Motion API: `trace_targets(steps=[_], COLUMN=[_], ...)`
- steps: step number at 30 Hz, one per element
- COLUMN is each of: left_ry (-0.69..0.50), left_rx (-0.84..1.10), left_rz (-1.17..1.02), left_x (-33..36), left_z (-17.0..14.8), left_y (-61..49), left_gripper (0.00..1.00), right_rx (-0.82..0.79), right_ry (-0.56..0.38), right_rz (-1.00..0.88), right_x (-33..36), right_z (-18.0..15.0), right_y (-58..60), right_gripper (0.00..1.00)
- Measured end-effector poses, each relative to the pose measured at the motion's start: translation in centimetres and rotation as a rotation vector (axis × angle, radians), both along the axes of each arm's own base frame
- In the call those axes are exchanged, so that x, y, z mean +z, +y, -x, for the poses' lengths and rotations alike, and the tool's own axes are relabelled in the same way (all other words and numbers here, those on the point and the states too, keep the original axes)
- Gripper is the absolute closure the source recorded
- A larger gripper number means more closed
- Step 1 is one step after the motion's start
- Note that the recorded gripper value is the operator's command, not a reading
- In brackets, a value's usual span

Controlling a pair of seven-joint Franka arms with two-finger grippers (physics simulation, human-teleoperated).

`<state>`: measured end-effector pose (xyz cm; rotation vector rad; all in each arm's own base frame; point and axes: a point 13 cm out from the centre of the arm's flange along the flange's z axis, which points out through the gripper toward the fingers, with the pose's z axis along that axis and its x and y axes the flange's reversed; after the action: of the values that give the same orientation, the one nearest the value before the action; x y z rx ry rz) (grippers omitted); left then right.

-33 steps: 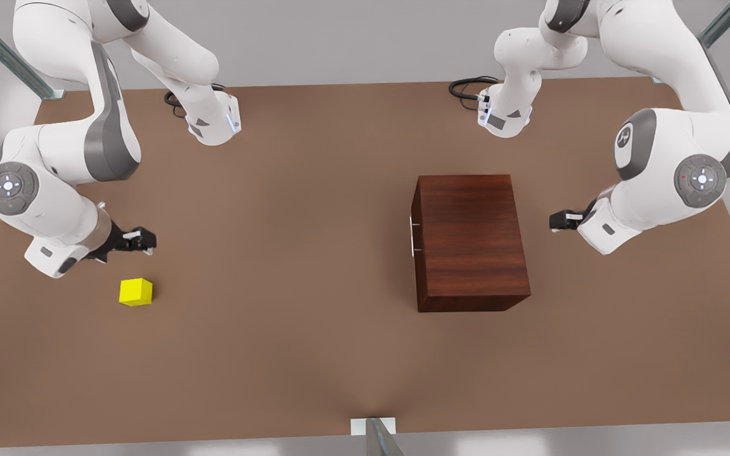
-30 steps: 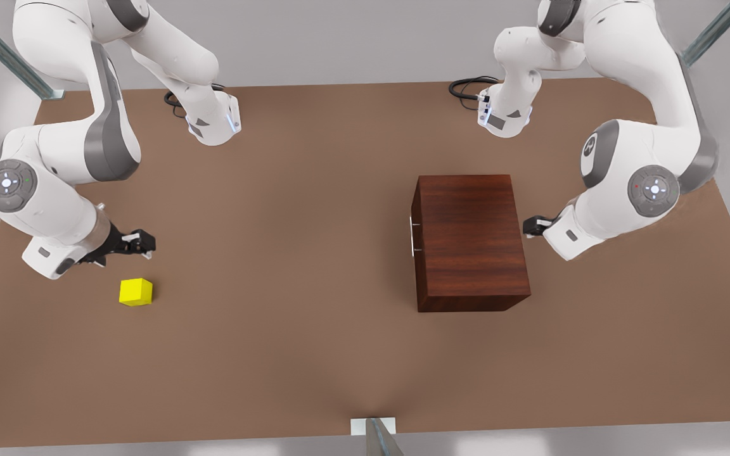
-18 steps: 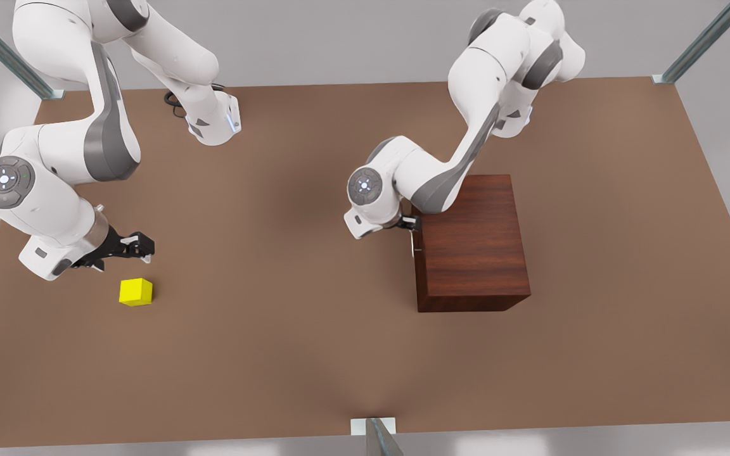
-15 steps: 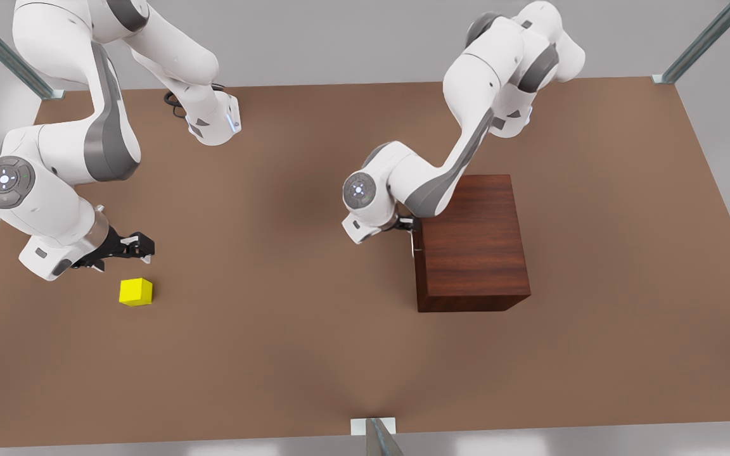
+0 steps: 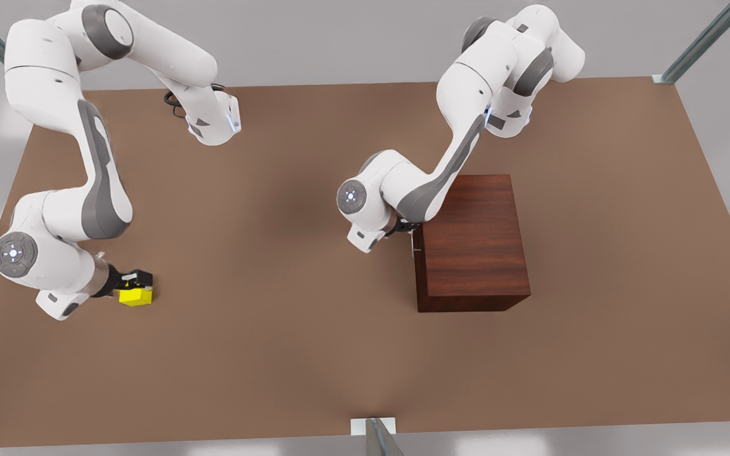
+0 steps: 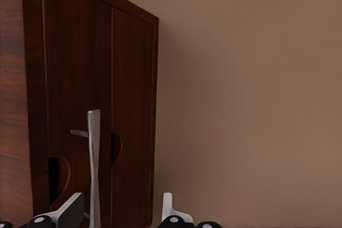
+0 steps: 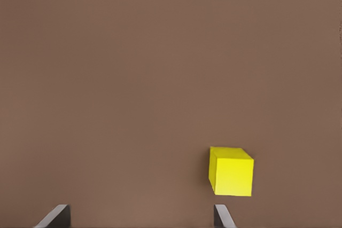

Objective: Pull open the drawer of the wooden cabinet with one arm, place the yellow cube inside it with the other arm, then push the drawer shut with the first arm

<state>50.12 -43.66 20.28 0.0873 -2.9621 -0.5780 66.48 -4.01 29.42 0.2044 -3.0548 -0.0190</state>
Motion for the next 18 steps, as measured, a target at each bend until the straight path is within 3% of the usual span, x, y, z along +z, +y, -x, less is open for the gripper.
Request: trace_targets(steps=[15,18], left_ry=[-0.037,-0.039], left_rx=[0.086,0.099], left_rz=[-0.041,-0.043], left_x=[-1.8,-2.4], left_z=[-0.8,-1.0], left_y=[1.3,1.5], left_gripper=[0.22,0.29], right_rx=[-0.036,-0.039], right_ry=[0.088,0.084], right_rz=[-0.017,-0.001], right_x=[-14.4,-15.5], right_z=[3.5,3.5], right_y=[-8.3,-9.9], right_gripper=[0.00,0.00])
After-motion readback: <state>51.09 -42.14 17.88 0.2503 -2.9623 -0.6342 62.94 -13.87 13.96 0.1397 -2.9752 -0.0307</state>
